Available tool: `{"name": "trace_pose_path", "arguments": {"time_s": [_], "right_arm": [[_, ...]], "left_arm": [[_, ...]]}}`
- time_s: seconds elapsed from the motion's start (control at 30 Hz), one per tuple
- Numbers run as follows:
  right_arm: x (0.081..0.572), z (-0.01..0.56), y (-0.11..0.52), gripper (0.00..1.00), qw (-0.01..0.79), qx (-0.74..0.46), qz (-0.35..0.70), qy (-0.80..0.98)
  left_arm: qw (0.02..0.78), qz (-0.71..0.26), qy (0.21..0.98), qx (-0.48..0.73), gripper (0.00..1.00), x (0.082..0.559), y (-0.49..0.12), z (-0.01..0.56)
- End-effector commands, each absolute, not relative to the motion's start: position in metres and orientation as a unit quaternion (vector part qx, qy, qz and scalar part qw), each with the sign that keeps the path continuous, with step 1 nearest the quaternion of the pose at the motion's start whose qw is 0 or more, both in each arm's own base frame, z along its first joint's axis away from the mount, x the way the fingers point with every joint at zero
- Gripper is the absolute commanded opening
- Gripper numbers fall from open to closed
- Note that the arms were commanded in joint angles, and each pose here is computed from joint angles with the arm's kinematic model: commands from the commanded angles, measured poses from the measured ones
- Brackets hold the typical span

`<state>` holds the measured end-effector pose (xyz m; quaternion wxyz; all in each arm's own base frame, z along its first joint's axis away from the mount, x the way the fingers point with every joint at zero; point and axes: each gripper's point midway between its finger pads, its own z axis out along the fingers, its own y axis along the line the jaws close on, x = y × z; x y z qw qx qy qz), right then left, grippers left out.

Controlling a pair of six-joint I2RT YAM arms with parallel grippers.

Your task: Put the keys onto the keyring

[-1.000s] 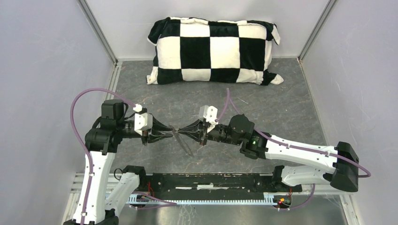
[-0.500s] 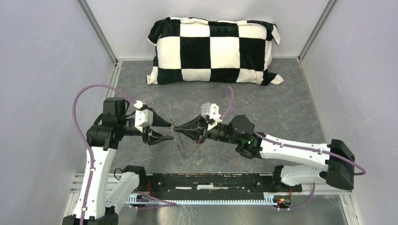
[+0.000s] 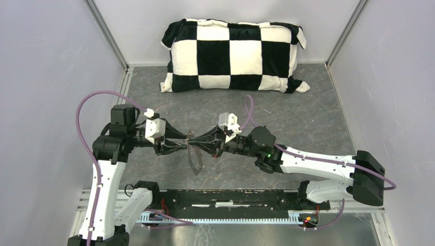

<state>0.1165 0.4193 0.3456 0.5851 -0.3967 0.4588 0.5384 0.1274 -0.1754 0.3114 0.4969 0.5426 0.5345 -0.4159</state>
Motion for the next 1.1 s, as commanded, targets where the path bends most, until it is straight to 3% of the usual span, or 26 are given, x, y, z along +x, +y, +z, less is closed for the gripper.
{"name": "trace_pose_path", "arguments": {"time_s": [0.0, 0.6, 0.83, 1.07], "right_arm": [[0.114, 0.356, 0.42, 0.0, 0.592, -0.392, 0.551, 0.439], [0.108, 0.337, 0.425, 0.01, 0.568, -0.422, 0.549, 0.444], [0.118, 0.34, 0.416, 0.0, 0.593, -0.407, 0.528, 0.452], [0.12, 0.345, 0.414, 0.0, 0.601, -0.402, 0.525, 0.45]], "left_arm": [[0.505, -0.43, 0.513, 0.545, 0.41, 0.119, -0.179, 0.331], [0.51, -0.415, 0.515, 0.55, 0.24, 0.121, -0.177, 0.326], [0.508, -0.412, 0.525, 0.544, 0.38, 0.115, -0.175, 0.323], [0.507, -0.422, 0.518, 0.544, 0.39, 0.112, -0.177, 0.325]]}}
